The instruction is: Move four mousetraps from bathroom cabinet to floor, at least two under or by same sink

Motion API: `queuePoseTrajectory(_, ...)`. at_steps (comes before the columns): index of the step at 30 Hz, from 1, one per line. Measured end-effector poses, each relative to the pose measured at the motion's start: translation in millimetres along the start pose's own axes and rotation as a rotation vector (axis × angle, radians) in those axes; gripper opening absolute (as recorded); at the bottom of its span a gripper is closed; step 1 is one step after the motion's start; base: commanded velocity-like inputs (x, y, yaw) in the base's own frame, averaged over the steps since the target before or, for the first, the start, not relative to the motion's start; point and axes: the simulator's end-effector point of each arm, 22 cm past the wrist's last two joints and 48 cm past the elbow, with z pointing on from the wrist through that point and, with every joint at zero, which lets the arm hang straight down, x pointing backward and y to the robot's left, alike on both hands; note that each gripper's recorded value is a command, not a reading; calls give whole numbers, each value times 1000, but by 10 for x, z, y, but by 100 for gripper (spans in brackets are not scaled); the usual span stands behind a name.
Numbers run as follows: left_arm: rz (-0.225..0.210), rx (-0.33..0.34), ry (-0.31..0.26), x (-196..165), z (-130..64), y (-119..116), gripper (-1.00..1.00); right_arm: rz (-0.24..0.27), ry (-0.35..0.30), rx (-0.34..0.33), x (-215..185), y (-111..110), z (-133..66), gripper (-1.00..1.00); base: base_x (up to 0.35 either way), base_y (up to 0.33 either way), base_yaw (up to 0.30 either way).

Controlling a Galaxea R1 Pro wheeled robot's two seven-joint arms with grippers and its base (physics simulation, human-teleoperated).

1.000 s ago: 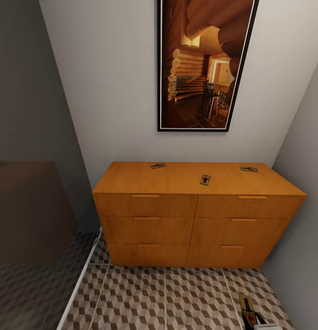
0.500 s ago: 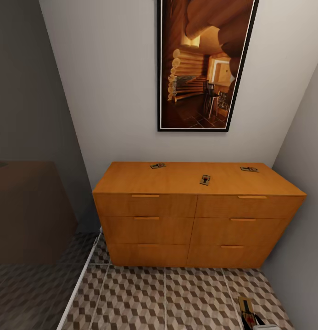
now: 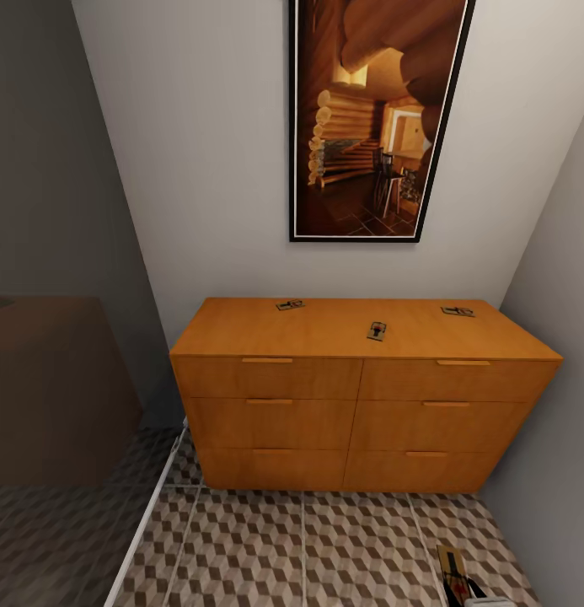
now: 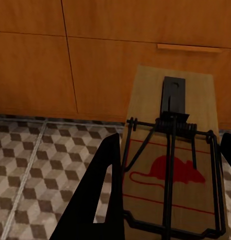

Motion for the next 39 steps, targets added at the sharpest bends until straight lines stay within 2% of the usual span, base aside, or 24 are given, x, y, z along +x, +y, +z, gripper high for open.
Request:
queuePoseTrajectory(6, -4, 3, -67, -474, -50, -37, 100, 0, 0, 1, 0, -5, 0, -100, 0, 0, 0)
queuePoseTrajectory(13, -5, 9, -65, -1008, -222, -57, 100, -1, 0, 0, 0, -4, 0, -100, 0, 0, 0)
queuePoseTrajectory(17, -6, 9, -121, -1481, -424, -53, 100, -1, 0, 0, 1, -3, -2, -100, 0, 0, 0)
queuePoseTrajectory(20, -7, 9, -137, -1736, -587, -49, 100, -1, 0, 0, 2, -3, -2, -100, 0, 0, 0)
queuePoseTrajectory(24, -7, 13, -141, -1916, -741, -63, 100, -1, 0, 0, 2, -3, -1, -100, 0, 0, 0)
queuePoseTrajectory(28, -11, 17, -183, -2172, -924, -91, 100, -1, 1, 0, 2, -3, -2, -100, 0, 0, 0)
queuePoseTrajectory(33, -16, 25, -199, -2382, -1082, -136, 100, -1, 1, 0, 2, -3, -2, -100, 0, 0, 0)
queuePoseTrajectory(39, -23, 31, -246, -2848, -1291, -157, 100, -1, 1, 0, 2, -2, -2, -100, 0, 0, 0)
